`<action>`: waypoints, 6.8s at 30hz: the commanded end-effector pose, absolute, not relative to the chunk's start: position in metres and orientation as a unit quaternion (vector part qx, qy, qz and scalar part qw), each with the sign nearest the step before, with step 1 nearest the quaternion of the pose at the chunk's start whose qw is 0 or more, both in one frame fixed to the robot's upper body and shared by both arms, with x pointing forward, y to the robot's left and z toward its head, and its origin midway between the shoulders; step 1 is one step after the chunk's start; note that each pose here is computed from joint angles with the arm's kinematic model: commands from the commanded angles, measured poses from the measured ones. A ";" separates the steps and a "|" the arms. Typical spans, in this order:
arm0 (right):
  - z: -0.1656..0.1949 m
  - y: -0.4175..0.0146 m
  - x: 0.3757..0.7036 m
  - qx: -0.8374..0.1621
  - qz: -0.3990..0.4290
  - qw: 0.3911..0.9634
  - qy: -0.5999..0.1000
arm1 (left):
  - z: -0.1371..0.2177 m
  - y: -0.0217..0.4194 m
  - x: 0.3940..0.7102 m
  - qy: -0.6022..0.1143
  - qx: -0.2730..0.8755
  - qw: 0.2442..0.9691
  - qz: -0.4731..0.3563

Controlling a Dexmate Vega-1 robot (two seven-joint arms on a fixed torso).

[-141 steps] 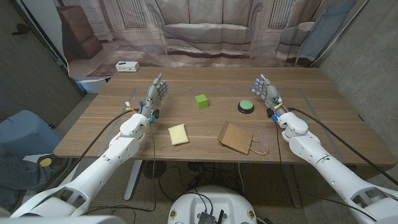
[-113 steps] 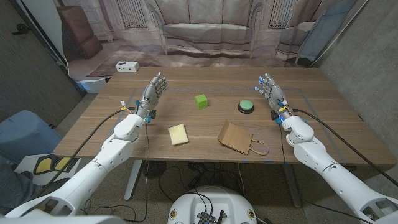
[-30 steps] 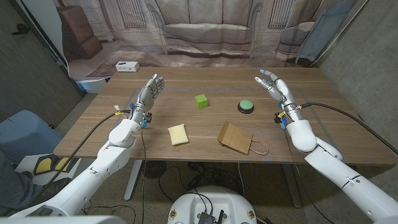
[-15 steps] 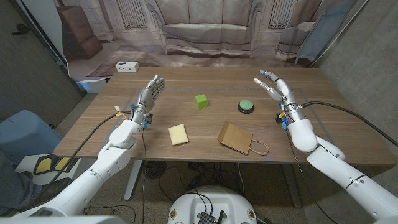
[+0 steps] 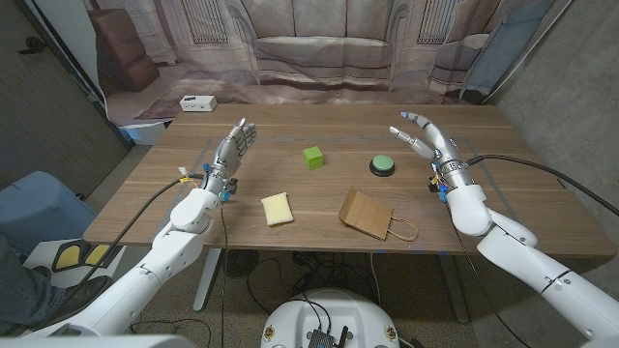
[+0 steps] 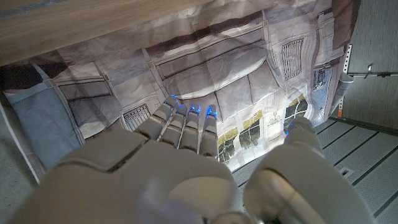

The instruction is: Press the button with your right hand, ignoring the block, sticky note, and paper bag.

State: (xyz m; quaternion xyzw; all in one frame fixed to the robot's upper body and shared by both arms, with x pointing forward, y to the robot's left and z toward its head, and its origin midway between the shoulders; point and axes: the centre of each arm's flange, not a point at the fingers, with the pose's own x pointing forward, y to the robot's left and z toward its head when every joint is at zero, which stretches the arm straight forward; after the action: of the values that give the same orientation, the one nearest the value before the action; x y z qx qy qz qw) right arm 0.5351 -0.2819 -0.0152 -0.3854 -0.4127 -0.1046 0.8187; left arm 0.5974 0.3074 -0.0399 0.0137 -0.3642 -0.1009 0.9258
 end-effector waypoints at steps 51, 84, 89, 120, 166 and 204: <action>0.000 -0.265 0.524 -0.564 -0.053 0.764 -0.310 | -0.044 0.298 0.592 -0.359 0.012 0.928 -0.103; 0.010 -0.251 0.536 -0.625 -0.017 0.741 -0.246 | -0.050 0.297 0.592 -0.356 0.003 0.929 -0.103; 0.009 -0.247 0.541 -0.629 -0.014 0.739 -0.242 | -0.049 0.297 0.592 -0.357 0.003 0.929 -0.103; 0.002 -0.235 0.548 -0.660 0.004 0.720 -0.216 | -0.046 0.296 0.588 -0.357 0.008 0.928 -0.105; -0.013 -0.220 0.576 -0.661 0.018 0.729 -0.177 | -0.050 0.295 0.592 -0.350 0.009 0.929 -0.117; -0.022 -0.221 0.590 -0.670 0.025 0.729 -0.136 | -0.054 0.295 0.602 -0.341 0.001 0.933 -0.118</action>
State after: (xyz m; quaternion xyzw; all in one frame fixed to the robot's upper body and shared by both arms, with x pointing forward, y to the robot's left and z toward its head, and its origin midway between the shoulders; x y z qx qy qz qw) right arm 0.5862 -0.2201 -0.0200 -0.6675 -0.1473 0.0229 0.7295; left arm 0.5989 0.2938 -0.0524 0.0053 -0.3413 -0.1205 0.9322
